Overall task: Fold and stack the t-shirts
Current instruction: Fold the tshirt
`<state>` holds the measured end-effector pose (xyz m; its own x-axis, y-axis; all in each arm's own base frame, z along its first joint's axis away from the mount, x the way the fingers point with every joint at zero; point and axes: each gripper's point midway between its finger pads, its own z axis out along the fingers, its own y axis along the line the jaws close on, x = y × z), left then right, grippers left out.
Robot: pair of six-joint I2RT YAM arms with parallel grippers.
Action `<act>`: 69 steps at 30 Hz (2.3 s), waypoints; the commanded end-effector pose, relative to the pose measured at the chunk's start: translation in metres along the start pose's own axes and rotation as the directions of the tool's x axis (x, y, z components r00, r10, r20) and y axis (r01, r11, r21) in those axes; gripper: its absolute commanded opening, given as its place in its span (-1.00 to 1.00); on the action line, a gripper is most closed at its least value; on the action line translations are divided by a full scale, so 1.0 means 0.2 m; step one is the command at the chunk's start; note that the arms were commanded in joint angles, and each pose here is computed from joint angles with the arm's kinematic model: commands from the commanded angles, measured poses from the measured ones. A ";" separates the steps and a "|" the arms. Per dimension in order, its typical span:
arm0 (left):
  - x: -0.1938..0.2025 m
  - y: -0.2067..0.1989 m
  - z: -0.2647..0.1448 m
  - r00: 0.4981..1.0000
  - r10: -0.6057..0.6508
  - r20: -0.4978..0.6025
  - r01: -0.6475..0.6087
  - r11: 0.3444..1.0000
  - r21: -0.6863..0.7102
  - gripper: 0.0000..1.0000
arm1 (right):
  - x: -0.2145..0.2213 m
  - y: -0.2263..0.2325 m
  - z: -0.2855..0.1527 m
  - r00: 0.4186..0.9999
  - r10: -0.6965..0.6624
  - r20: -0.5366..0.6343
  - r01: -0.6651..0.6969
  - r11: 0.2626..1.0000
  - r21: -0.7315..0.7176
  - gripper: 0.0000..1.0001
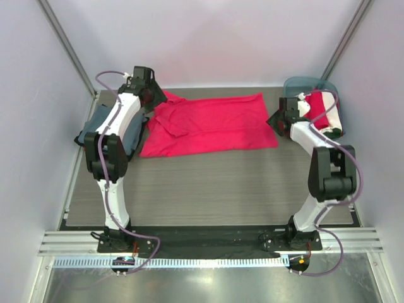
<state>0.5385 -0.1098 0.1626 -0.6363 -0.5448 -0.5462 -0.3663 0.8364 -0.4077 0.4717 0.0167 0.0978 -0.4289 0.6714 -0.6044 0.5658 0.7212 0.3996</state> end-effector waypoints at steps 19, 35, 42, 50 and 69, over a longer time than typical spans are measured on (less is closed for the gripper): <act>0.29 0.21 -0.62 0.990 -0.087 0.111 0.070 0.987 0.147 0.27 | 0.19 -0.29 -0.08 0.970 0.189 0.152 -0.181 0.982 -0.061 0.05; 0.33 0.28 -0.56 0.987 -0.115 0.109 0.101 0.986 0.131 0.24 | 0.20 -0.34 0.05 0.958 0.226 0.175 -0.232 0.972 0.016 -0.88; 0.36 0.33 -0.50 0.990 -0.100 0.101 0.091 0.992 0.087 0.23 | 0.27 -0.52 -0.12 0.962 0.191 0.194 -0.207 0.976 0.064 -0.98; 0.45 0.35 -0.41 0.997 -0.071 0.030 0.068 0.994 0.082 0.16 | 0.29 -0.69 -0.28 0.975 0.165 0.146 -0.178 0.981 0.079 -0.98; 0.81 0.64 -0.43 0.993 -0.108 0.056 0.104 0.992 0.065 0.20 | 0.37 -0.92 -0.36 0.983 0.154 0.102 -0.166 0.978 0.124 -0.98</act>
<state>0.3057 -0.0865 0.0651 -0.6397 -0.6101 -0.4676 -0.4223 0.7872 -0.4494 0.2831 -0.0517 0.0242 -0.2737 0.7663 -0.5813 0.7285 0.5597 0.3949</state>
